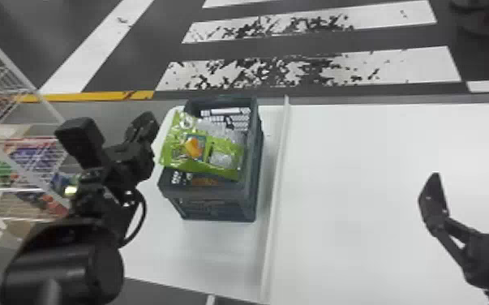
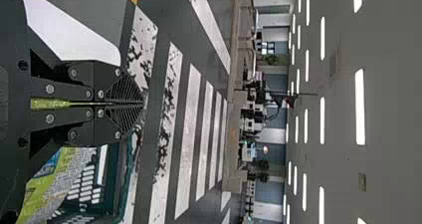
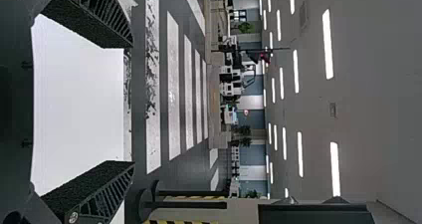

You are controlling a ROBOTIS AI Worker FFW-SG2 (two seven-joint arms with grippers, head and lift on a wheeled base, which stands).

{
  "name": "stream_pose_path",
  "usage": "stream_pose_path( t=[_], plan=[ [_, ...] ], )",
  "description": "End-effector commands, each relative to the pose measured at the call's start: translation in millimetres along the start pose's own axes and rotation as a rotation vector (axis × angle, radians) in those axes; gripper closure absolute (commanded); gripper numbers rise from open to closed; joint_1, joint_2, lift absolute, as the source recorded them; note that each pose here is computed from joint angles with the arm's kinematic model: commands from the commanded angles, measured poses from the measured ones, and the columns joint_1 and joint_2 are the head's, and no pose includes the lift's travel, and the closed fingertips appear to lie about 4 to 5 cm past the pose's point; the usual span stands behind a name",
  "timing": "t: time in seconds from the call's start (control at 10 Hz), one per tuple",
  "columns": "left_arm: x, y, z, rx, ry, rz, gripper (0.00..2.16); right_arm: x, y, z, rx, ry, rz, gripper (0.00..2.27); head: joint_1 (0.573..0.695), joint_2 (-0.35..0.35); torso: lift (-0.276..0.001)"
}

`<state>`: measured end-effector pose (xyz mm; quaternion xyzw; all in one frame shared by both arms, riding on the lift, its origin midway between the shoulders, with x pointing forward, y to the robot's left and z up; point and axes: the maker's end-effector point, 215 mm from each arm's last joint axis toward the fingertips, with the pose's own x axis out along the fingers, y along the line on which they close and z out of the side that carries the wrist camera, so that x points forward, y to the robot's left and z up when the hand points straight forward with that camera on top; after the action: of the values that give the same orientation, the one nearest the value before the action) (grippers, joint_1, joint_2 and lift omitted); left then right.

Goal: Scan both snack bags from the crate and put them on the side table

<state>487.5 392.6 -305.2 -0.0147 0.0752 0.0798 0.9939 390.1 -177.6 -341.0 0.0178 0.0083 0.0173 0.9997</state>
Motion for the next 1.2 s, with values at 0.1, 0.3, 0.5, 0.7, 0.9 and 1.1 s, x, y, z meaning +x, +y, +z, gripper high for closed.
stream_pose_path(
  t=[0.1, 0.3, 0.5, 0.7, 0.9, 1.1],
  plan=[
    [-1.8, 15.9, -31.6, -0.016, 0.055, 0.031, 0.11, 1.1, -0.3, -2.5, -0.005, 0.007, 0.001, 0.09, 0.695, 0.275, -0.087],
    [2.9, 17.5, -46.4, -0.04, 0.08, 0.008, 0.07, 1.1, -0.2, -1.8, -0.006, 0.006, 0.002, 0.09, 0.695, 0.287, -0.087],
    [14.3, 5.1, -60.5, -0.072, 0.106, -0.057, 0.08, 0.8, -0.3, -0.9, -0.006, 0.006, 0.002, 0.09, 0.695, 0.284, -0.087],
    [20.5, 1.6, -62.4, -0.076, 0.111, -0.067, 0.08, 3.9, 2.3, 1.8, -0.008, 0.001, 0.009, 0.09, 0.695, 0.273, -0.087],
    [22.2, -4.9, -60.9, -0.082, 0.108, -0.091, 0.08, 3.8, 2.2, 0.0, -0.011, 0.007, 0.01, 0.09, 0.695, 0.267, -0.087],
    [26.8, -9.1, -73.8, -0.088, 0.151, -0.116, 0.07, 4.3, 2.2, 0.5, -0.013, 0.006, 0.011, 0.09, 0.695, 0.259, -0.087]
  ],
)
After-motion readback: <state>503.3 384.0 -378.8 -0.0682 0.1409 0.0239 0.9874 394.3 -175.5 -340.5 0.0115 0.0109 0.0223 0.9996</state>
